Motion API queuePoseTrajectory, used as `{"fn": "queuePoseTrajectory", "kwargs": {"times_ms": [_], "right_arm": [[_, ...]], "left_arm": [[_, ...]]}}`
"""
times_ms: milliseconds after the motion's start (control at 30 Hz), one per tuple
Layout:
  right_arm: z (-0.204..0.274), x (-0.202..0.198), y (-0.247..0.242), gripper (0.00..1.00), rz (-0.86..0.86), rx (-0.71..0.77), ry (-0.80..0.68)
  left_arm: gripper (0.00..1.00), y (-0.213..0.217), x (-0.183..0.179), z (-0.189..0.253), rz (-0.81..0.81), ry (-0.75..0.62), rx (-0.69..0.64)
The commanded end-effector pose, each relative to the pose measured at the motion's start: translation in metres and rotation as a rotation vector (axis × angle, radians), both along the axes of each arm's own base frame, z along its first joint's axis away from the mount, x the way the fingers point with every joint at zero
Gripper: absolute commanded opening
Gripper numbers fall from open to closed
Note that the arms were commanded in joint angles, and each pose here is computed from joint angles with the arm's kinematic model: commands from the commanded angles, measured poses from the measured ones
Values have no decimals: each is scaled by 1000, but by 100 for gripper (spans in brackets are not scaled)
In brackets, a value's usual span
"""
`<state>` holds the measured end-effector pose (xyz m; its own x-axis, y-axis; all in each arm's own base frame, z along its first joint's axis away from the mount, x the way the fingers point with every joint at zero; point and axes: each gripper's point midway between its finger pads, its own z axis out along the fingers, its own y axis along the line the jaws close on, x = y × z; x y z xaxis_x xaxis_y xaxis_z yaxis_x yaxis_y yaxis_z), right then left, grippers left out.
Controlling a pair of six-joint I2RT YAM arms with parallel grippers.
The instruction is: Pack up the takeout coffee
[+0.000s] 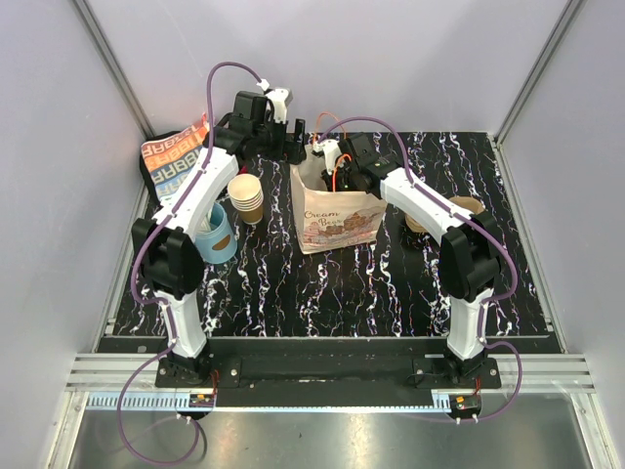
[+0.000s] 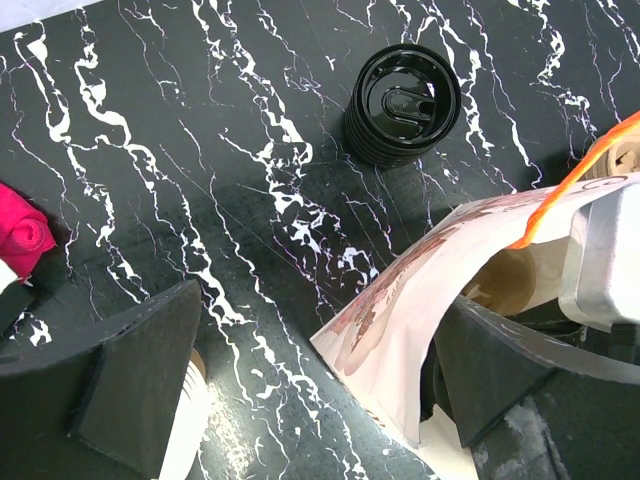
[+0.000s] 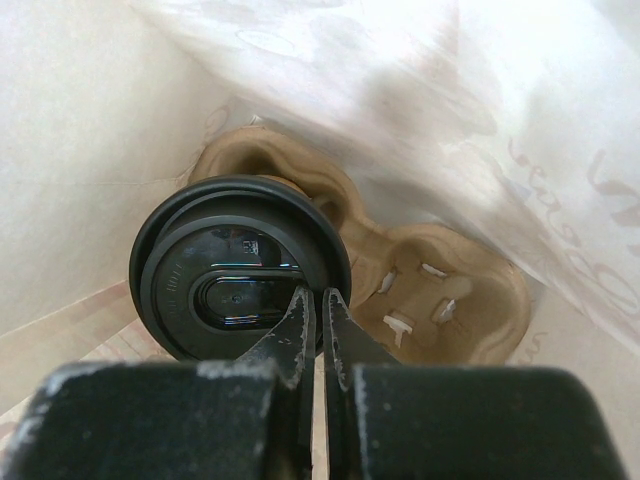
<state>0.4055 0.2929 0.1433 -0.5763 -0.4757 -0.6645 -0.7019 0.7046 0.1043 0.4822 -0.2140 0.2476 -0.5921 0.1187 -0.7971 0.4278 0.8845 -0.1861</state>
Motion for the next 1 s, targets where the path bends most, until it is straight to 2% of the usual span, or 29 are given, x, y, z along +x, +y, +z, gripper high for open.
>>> {"fn": "queuePoseTrajectory", "kwargs": {"times_ms": [0,133,400,600,967], "right_arm": [[-4,-10,4,0,43,-7,21],[-8,-11,5,0,49,-16,27],[-7,-11,4,0,49,-23,21],[-8,-12,4,0,54,-25,24],[-13,-15,5,0,62,-33,36]], "left_arm": [[99,-2,13,21,27,-66,-22],[99,-6,13,24,9,-70,-39],[99,-35,1,32,-121,-49,-159],[99,-39,7,29,-99,-42,-166],[99,-19,20,21,34,-44,-107]]}}
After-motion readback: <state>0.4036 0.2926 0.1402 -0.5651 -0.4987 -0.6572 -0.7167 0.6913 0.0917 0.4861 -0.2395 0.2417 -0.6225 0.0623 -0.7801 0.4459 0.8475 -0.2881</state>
